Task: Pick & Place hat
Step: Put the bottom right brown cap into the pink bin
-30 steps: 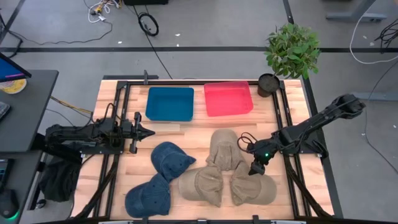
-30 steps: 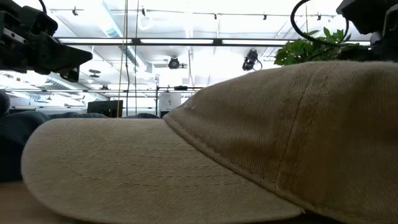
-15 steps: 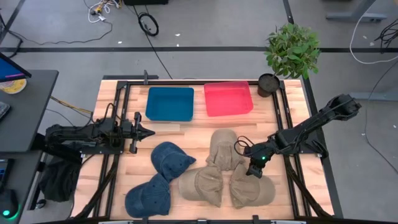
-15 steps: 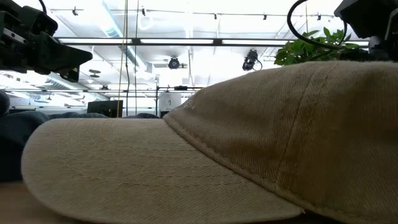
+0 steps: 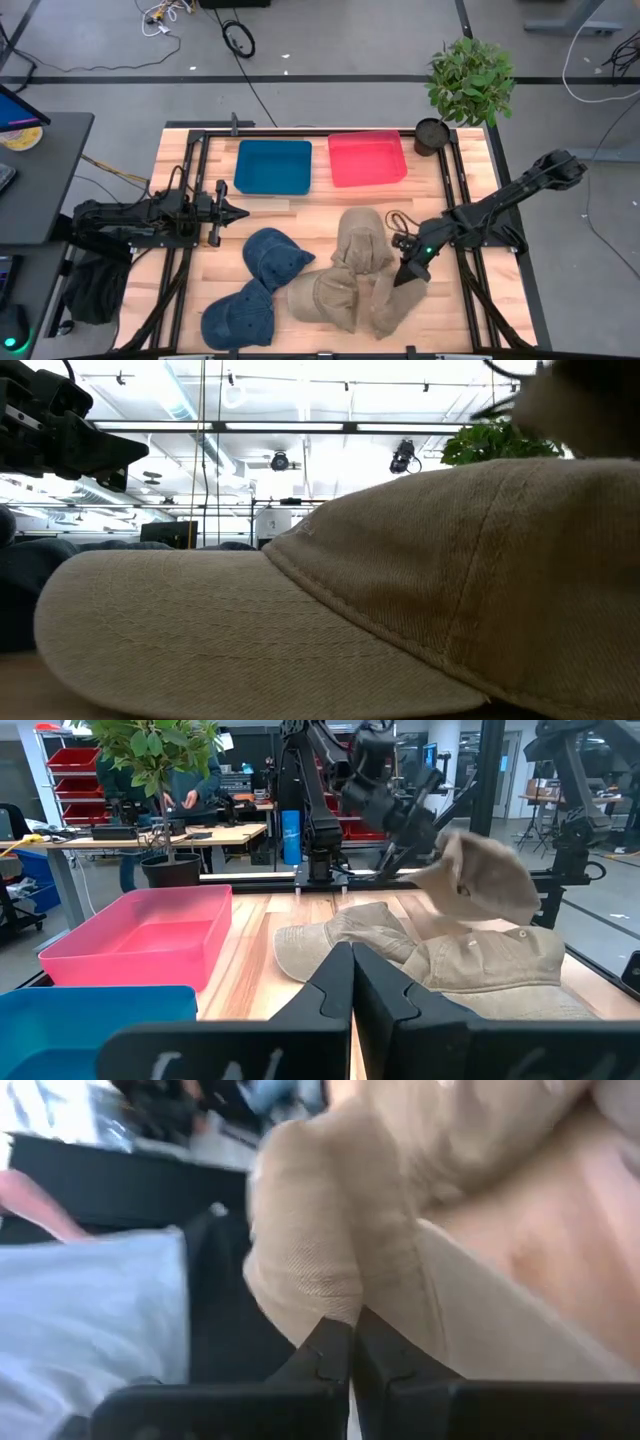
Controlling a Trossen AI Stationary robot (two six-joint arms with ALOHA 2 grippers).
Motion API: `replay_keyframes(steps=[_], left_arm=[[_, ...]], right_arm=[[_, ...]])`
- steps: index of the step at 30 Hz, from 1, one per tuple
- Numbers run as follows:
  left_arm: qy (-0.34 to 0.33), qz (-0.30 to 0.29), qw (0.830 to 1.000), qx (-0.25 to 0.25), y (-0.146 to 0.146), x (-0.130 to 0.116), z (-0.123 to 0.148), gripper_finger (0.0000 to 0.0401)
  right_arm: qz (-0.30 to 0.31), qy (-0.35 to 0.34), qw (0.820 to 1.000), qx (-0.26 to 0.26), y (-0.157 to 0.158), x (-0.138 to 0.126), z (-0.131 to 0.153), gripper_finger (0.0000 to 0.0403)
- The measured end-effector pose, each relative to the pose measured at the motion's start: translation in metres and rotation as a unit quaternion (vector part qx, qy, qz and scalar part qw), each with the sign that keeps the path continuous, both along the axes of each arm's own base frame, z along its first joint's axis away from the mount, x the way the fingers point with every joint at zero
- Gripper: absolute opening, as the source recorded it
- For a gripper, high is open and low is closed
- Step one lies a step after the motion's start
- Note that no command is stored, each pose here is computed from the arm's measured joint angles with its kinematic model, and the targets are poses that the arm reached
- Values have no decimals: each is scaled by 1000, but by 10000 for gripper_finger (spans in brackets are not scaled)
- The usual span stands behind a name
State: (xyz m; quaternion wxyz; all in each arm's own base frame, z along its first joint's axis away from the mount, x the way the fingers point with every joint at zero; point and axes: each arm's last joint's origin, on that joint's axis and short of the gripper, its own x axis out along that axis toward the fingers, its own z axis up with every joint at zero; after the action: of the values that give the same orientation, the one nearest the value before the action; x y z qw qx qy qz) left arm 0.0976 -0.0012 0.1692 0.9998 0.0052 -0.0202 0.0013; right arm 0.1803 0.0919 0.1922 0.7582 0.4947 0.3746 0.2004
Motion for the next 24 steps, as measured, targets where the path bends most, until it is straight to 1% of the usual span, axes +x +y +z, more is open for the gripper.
replay_keyframes(steps=[7,10,12,15,18,20,24], left_arm=[[0,0,1000,0,0,0,0,3],[0,0,1000,0,0,0,0,3],[0,0,1000,0,0,0,0,3],[0,0,1000,0,0,0,0,3],[0,0,1000,0,0,0,0,3],[0,0,1000,0,0,0,0,3],[0,0,1000,0,0,0,0,3]], right_arm=[[-73,-53,996,29,-12,0,22,1],[-109,-94,989,20,-20,6,40,1],[-154,-112,982,6,-26,10,51,1],[-220,-124,967,-15,-39,17,66,0],[-286,-111,951,-36,-54,22,77,0],[-336,-112,934,-45,-64,24,85,0],[-435,-116,891,-54,-83,26,91,0]])
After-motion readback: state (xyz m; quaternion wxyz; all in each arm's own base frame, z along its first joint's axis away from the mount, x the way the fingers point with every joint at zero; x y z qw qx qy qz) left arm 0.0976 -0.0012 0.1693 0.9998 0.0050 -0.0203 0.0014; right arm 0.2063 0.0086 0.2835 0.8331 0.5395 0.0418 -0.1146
